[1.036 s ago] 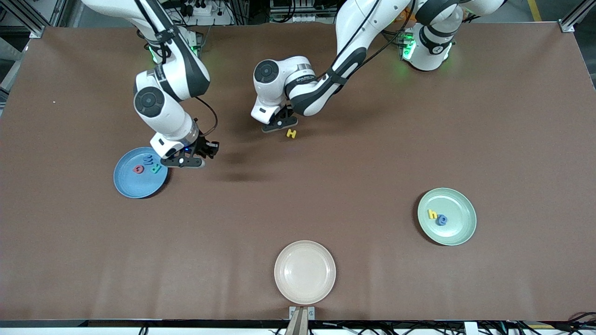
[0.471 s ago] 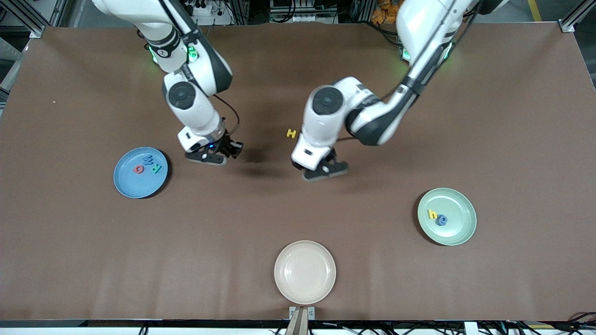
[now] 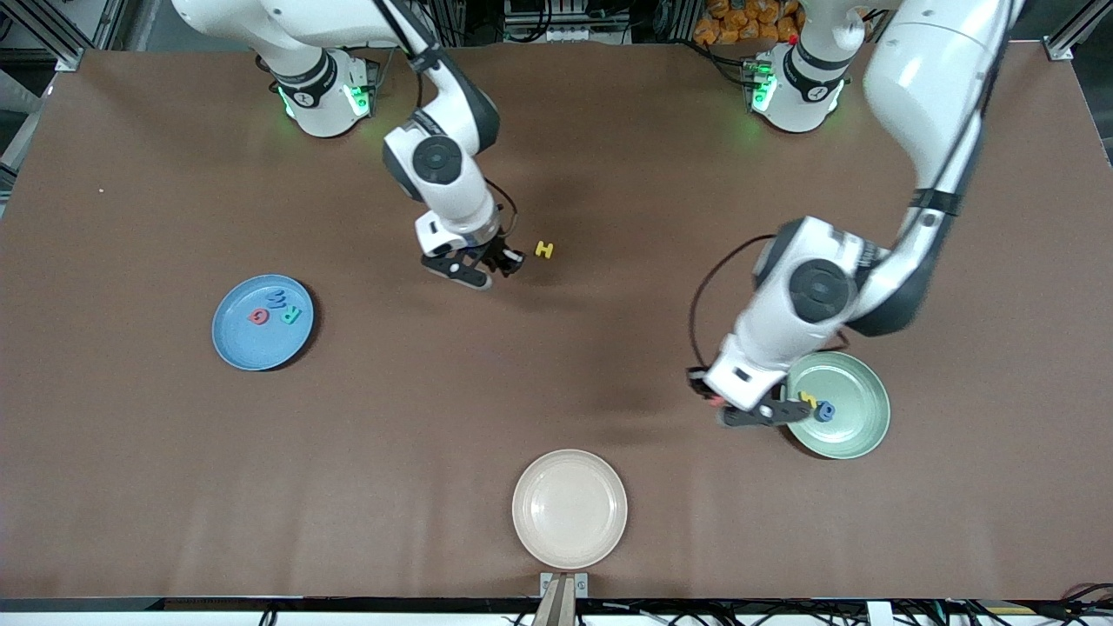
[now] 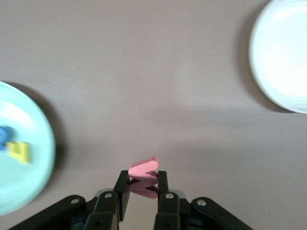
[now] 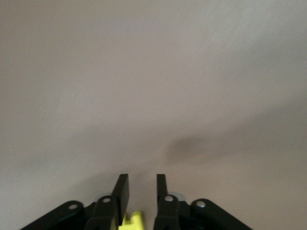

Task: Sort uppercase to blue plate, lowercase to green plate
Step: 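Carry the pink m to the green plate while the right gripper reaches the H, then open the left gripper over the green plate while the right gripper grasps the H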

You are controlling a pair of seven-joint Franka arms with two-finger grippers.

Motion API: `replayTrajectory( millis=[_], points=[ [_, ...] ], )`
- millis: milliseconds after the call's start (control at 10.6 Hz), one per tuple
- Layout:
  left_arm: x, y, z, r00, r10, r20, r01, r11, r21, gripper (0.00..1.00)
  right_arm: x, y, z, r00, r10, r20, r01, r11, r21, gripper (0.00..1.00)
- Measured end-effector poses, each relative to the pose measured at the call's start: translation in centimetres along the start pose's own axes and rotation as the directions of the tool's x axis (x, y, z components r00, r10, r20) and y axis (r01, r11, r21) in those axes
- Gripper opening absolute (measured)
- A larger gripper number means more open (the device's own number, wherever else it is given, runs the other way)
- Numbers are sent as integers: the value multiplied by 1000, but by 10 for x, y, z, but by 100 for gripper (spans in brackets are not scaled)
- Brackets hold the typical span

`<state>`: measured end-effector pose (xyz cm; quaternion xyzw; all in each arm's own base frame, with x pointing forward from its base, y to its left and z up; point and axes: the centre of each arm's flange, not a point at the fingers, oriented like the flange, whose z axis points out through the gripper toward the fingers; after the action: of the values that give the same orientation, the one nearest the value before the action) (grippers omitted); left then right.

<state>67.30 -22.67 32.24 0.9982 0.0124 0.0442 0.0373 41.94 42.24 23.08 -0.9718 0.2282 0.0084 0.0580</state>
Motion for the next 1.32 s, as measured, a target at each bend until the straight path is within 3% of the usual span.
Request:
replayTrajectory(
  millis=[188,377,753,1036,1318],
  points=[
    [11,-54,9,998,54,40,-56,997,55,27,-29,-20,24,999,-44,-19,43,999,-26,46],
    [16,-92,16,995,63,71,-70,992,101,27,-33,-23,42,994,-96,-45,94,994,-57,67],
    [20,-160,29,982,145,125,-164,974,156,28,-32,-26,44,993,-105,-54,102,993,-58,75],
    [23,-162,20,980,161,114,-178,971,159,65,-54,-31,47,989,-140,-49,137,989,-60,74],
    [28,-156,-48,984,165,68,-175,969,177,100,-74,-32,57,983,-178,-39,175,982,-74,72]
  ],
)
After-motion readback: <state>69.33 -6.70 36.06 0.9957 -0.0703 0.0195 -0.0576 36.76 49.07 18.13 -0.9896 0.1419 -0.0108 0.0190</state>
